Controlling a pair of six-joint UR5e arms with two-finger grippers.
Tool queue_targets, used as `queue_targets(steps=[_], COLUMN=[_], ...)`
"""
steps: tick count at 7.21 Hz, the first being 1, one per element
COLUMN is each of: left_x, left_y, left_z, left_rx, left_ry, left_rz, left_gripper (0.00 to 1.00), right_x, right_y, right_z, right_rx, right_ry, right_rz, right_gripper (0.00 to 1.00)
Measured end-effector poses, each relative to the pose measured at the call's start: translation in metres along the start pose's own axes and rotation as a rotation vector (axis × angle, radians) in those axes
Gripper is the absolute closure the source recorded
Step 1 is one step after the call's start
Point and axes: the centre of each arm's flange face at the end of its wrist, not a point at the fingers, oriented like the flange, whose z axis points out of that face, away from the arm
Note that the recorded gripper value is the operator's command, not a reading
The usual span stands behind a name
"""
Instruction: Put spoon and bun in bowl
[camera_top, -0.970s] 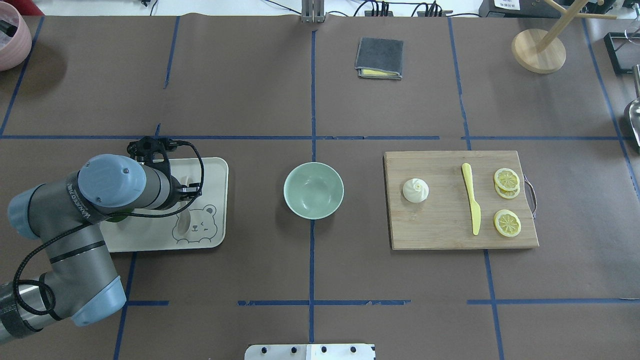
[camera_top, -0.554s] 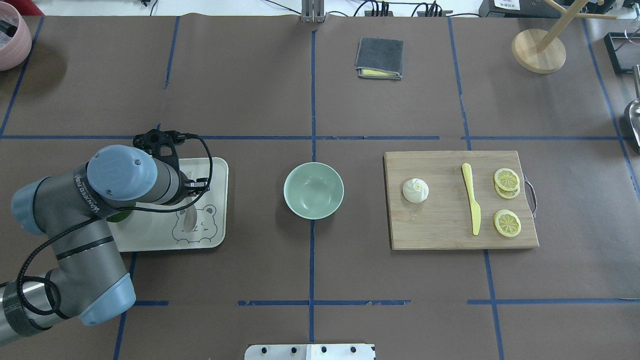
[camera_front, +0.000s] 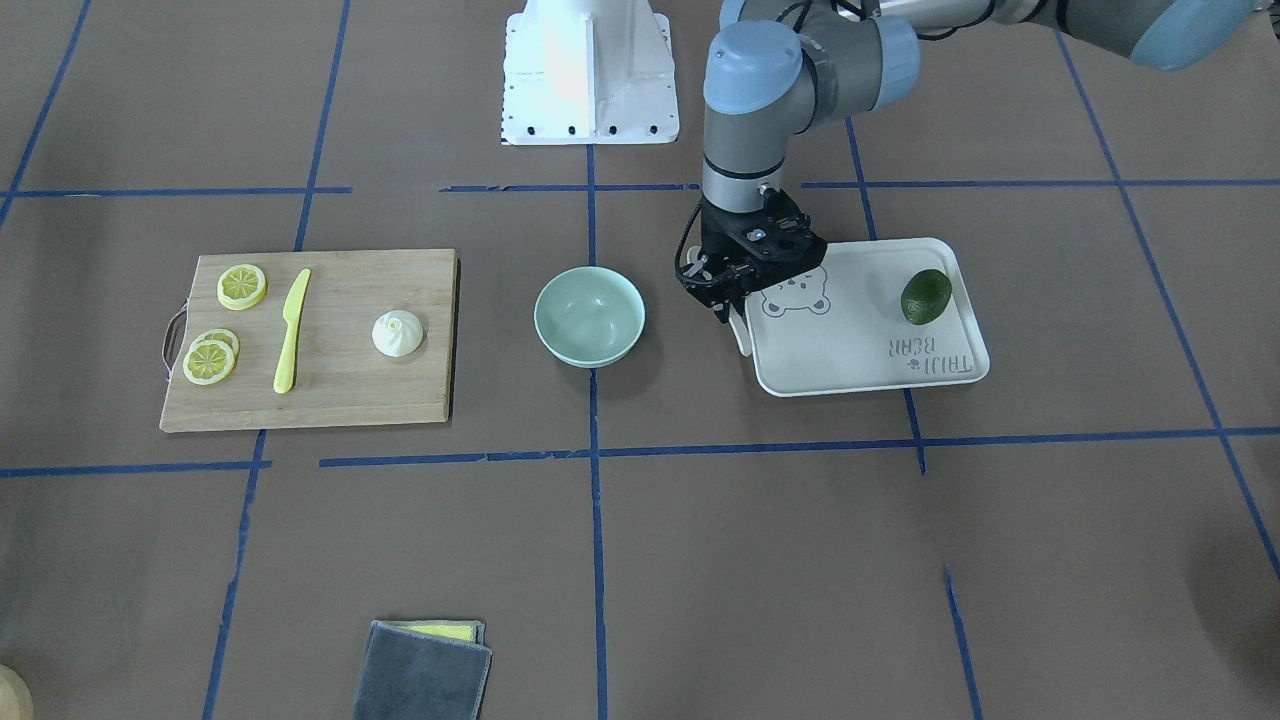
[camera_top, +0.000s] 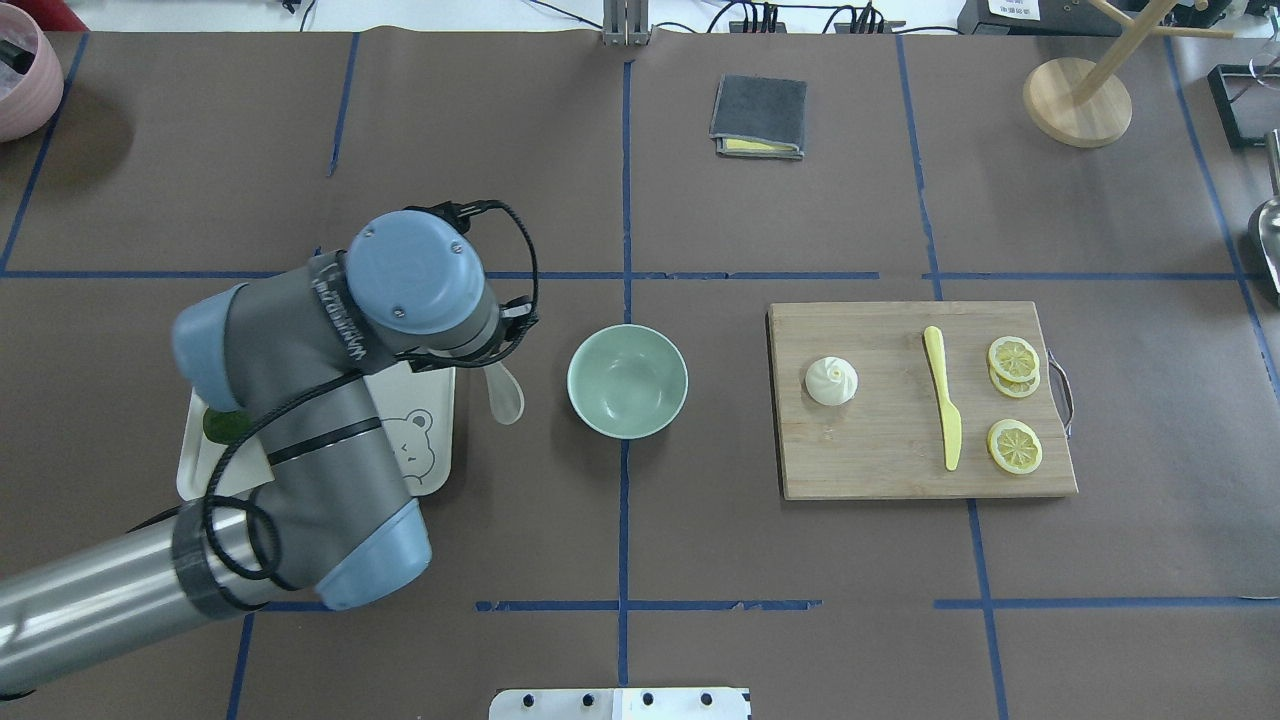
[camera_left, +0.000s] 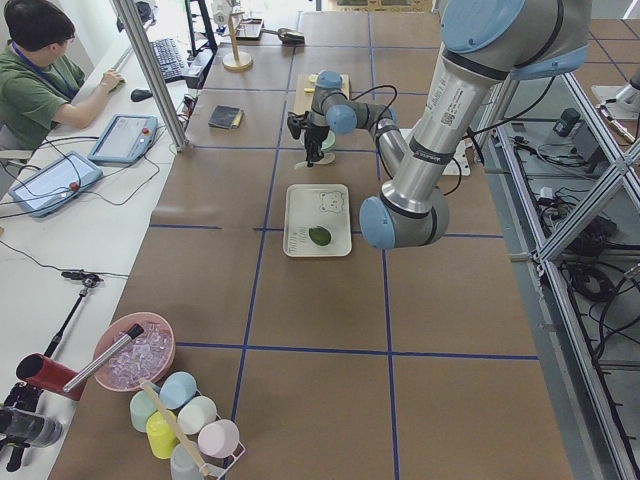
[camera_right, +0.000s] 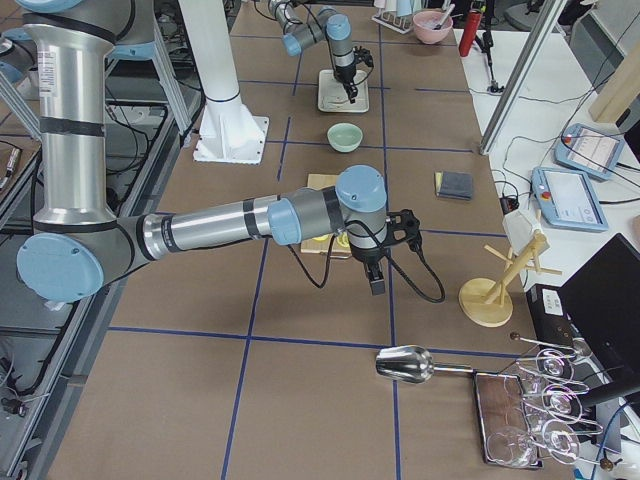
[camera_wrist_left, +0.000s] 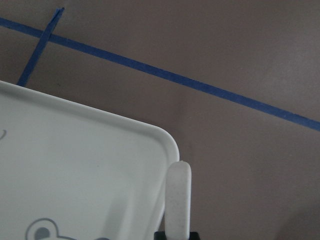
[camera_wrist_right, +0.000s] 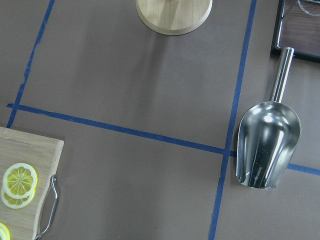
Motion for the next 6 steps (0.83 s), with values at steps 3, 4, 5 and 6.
queue_targets(steps=[3,4,5,6], left_x=[0.09,0.096,0.097,0.095], left_y=[0.025,0.031,0.035,0.036], left_z=[0.006,0.009,0.009,0.007], left_rx=[-0.014,-0.018,-0.021,-0.024], left_ry=[-0.03,-0.035,-0.035,-0.028], left_rz=[-0.088,-0.084,-0.06,-0.014], left_gripper=[0.65,0.21,0.0,0.0], right_x=[-0.001,-0.001,-0.002,-0.002], right_y=[0.0,0.0,0.0,0.0], right_z=[0.0,0.0,0.0,0.0], right_rx=[-0.001,-0.001,-0.001,0.0], right_ry=[-0.009,-0.015,-0.018,-0.02], right_rz=[0.0,0.0,0.001,0.0], right_gripper=[0.0,0.0,0.0,0.0])
